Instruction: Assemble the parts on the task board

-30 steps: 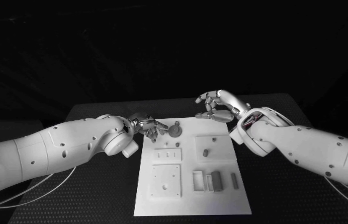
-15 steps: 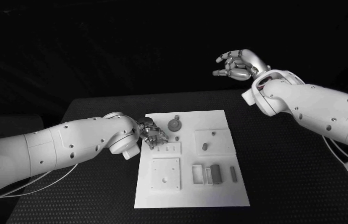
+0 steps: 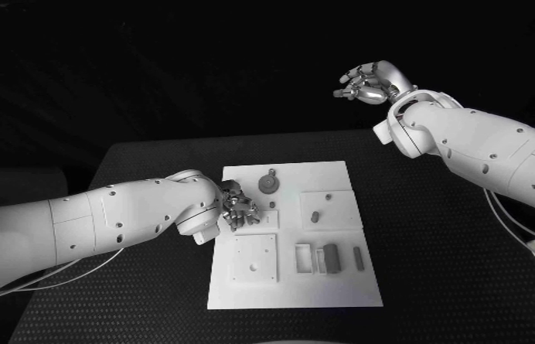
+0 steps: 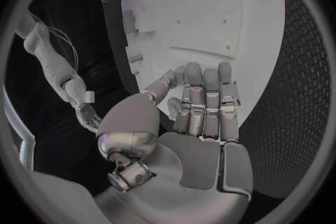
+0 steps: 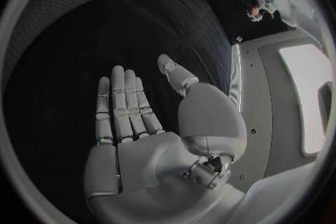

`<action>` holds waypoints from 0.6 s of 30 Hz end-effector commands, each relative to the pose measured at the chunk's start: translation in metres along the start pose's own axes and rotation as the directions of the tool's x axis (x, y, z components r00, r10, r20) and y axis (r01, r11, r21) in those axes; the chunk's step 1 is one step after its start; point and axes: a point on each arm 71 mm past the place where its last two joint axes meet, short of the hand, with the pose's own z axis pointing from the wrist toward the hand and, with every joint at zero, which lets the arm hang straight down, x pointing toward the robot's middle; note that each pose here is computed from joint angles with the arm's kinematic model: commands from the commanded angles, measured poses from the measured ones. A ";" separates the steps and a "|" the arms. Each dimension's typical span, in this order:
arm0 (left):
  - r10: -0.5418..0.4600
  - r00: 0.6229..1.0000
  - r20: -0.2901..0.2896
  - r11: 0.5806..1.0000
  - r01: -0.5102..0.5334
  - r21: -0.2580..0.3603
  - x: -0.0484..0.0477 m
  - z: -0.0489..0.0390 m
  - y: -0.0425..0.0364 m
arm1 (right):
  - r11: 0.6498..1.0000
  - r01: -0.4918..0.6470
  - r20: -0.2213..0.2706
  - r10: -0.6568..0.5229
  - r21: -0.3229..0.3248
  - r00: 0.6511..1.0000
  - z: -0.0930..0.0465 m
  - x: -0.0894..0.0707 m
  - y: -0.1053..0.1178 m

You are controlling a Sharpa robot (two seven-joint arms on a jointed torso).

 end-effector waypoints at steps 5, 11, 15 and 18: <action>0.062 0.995 0.074 0.998 -0.061 -0.018 -0.0038 0.0019 -0.0002 | 0.998 -0.054 -0.069 0.054 -0.008 0.996 -0.002 0.010 0.001; 0.057 0.995 0.087 0.998 -0.056 -0.013 -0.0038 0.0025 -0.0020 | 0.997 -0.078 -0.097 0.077 0.000 0.992 -0.006 0.015 -0.002; 0.060 0.995 0.078 0.998 -0.060 -0.008 -0.0019 0.0036 -0.0052 | 0.997 -0.083 -0.113 0.083 0.010 0.990 -0.009 0.021 -0.004; 0.059 0.995 0.080 0.998 -0.059 -0.006 -0.0009 0.0047 -0.0073 | 0.996 -0.083 -0.120 0.085 0.020 0.989 -0.011 0.025 -0.008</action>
